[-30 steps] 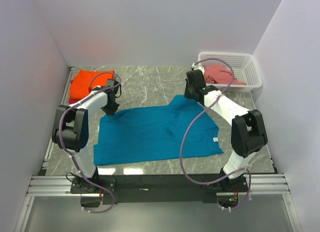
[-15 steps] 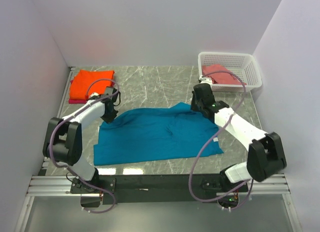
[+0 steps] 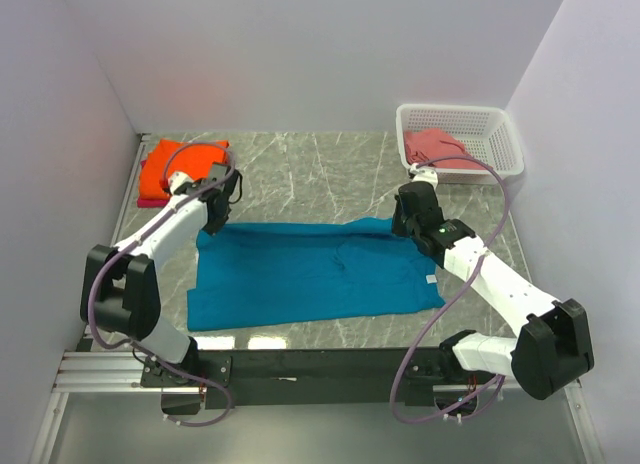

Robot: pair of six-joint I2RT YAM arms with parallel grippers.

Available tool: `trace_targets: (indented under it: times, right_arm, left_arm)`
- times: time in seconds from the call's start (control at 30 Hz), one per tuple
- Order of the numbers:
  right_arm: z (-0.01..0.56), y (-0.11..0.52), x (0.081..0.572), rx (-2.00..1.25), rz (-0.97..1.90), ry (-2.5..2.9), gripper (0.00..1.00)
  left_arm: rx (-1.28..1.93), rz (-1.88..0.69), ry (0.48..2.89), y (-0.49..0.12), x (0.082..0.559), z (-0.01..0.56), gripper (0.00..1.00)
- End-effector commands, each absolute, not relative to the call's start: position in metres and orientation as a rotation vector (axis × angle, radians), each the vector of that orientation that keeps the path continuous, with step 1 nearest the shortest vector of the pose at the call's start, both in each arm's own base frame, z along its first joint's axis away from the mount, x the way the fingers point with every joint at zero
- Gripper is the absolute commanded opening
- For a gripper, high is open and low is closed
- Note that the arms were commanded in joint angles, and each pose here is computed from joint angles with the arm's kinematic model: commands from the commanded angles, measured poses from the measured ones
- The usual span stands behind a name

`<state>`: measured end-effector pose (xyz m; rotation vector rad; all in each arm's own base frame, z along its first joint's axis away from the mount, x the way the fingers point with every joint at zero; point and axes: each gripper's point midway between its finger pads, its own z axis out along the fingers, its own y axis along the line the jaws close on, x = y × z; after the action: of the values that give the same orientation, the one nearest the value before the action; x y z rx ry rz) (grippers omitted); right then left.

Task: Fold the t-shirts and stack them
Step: Fold the tshirt

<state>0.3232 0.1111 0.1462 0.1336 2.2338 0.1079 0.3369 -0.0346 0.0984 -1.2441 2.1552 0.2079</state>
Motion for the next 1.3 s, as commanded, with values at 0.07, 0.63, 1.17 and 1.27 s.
trace_targets:
  times: [0.07, 0.63, 1.17, 1.27]
  right_arm:
    - [0.166, 0.113, 0.331, 0.141, 0.111, 2.179, 0.00]
    - [0.149, 0.110, 0.297, 0.106, 0.139, 2.259, 0.00]
    - [0.089, 0.117, 0.223, 0.109, 0.167, 2.471, 0.00]
    - [0.076, 0.114, 0.205, 0.138, 0.191, 2.508, 0.00]
  left_arm:
    - [-1.254, 0.321, 2.060, -0.019, 0.350, 0.116, 0.01]
    - [-1.298, 0.255, 2.133, -0.025, 0.313, 0.077, 0.01]
    - [-1.381, 0.155, 2.175, -0.043, 0.244, 0.045, 0.06]
    - [-1.415, 0.146, 2.227, -0.047, 0.211, 0.028, 0.18]
